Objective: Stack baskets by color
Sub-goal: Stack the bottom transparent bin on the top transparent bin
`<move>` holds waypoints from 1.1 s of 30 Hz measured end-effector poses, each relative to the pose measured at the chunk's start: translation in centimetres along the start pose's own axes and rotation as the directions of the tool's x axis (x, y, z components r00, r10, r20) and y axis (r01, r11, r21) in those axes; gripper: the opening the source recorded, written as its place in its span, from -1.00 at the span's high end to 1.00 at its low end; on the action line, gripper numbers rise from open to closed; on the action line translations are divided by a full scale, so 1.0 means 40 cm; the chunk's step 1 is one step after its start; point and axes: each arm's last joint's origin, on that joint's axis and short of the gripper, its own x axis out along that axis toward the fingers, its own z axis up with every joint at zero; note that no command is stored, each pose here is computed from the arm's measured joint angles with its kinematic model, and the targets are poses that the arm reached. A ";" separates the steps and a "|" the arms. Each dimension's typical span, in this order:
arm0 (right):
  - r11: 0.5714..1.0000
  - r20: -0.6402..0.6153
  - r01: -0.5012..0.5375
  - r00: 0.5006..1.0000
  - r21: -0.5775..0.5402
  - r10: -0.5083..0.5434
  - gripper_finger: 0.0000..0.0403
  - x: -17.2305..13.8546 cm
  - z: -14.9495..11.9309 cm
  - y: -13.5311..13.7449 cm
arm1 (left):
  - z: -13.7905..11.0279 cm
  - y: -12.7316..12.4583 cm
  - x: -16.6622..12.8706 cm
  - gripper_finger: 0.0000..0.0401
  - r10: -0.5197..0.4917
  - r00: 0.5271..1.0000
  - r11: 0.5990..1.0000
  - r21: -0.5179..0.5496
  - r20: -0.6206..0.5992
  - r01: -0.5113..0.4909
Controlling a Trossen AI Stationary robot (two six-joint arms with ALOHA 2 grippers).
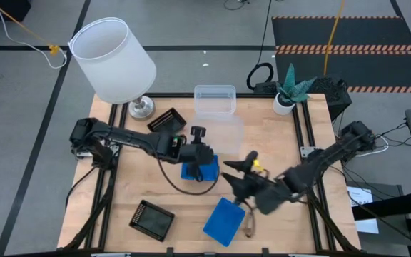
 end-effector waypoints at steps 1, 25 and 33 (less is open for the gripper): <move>1.000 0.013 -0.011 1.000 0.001 0.011 0.03 -0.022 0.002 -0.008 | -0.004 0.011 0.005 0.97 0.000 1.000 1.000 0.001 -0.005 0.000; 0.903 0.165 -0.222 0.971 0.368 0.172 0.16 -0.255 -0.116 -0.131 | -0.180 0.432 0.140 0.95 0.005 0.975 0.981 -0.191 0.224 0.039; 0.910 0.186 -0.223 0.968 0.349 0.166 0.16 -0.255 -0.109 -0.131 | -0.268 0.497 0.210 0.94 -0.061 0.973 0.960 -0.254 0.221 0.118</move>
